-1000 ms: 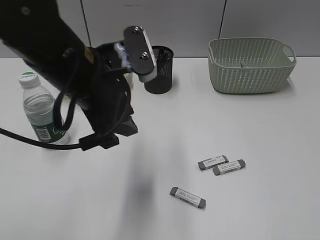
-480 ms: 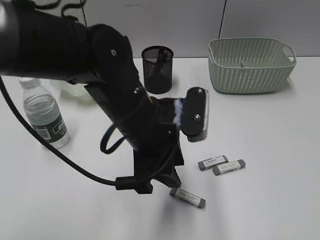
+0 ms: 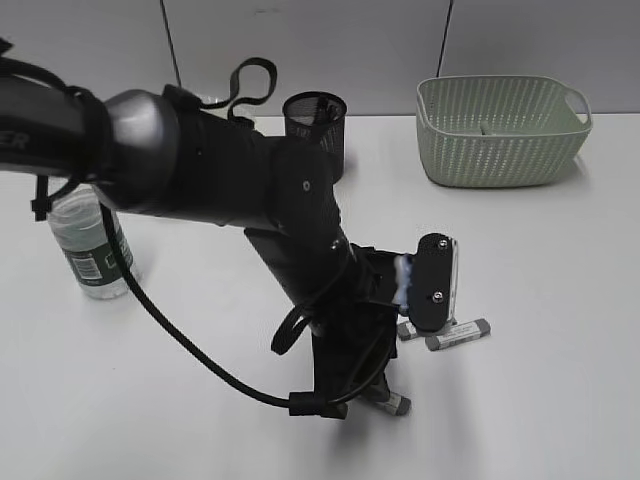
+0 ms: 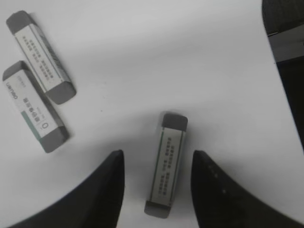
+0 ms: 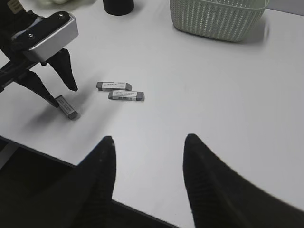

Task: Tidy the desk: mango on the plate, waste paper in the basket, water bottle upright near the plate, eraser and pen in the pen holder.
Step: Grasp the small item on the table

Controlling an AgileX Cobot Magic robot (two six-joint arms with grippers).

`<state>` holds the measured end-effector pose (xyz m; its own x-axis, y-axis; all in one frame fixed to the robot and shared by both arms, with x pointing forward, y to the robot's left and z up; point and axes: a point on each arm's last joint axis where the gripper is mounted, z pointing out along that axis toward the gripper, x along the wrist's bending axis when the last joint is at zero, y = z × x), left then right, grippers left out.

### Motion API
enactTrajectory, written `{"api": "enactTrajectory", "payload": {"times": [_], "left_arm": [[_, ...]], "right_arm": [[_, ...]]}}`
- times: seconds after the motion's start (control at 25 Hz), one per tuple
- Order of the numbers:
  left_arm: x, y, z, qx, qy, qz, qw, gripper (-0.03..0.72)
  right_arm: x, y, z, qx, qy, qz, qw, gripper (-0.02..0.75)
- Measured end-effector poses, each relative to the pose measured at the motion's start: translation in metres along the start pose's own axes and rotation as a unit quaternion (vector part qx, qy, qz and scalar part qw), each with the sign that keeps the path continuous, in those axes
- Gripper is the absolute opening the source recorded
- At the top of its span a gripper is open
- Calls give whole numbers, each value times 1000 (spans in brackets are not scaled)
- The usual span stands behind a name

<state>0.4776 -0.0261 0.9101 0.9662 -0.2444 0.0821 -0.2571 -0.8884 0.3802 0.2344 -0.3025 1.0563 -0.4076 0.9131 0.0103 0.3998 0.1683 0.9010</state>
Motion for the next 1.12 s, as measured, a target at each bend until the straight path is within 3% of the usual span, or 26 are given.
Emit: {"api": "enactTrajectory", "payload": {"times": [0.48,0.56,0.68,0.72,0.96,1.04,1.12], "left_arm": [[1,-11,27,25,-14,3,1000,337],[2,-10,27,21,-9,1,1000,289],[4,-9,27,18,0,1,1000,142],[4,-9,27,18,1,-5,1000,141],[13,-13,9,-7,20,-118,993,141],[24,-12,-17,-48,63,-152,985,141],[40,-14,-49,-94,135,-181,970,141]], "right_arm": [[0,0,0,0,0,0,1000,375],[0,0,0,0,0,0,1000,375],[0,0,0,0,0,0,1000,375],[0,0,0,0,0,0,1000,375],[0,0,0,0,0,0,1000,375],[0,0,0,0,0,0,1000,374],[0,0,0,0,0,0,1000,375]]}}
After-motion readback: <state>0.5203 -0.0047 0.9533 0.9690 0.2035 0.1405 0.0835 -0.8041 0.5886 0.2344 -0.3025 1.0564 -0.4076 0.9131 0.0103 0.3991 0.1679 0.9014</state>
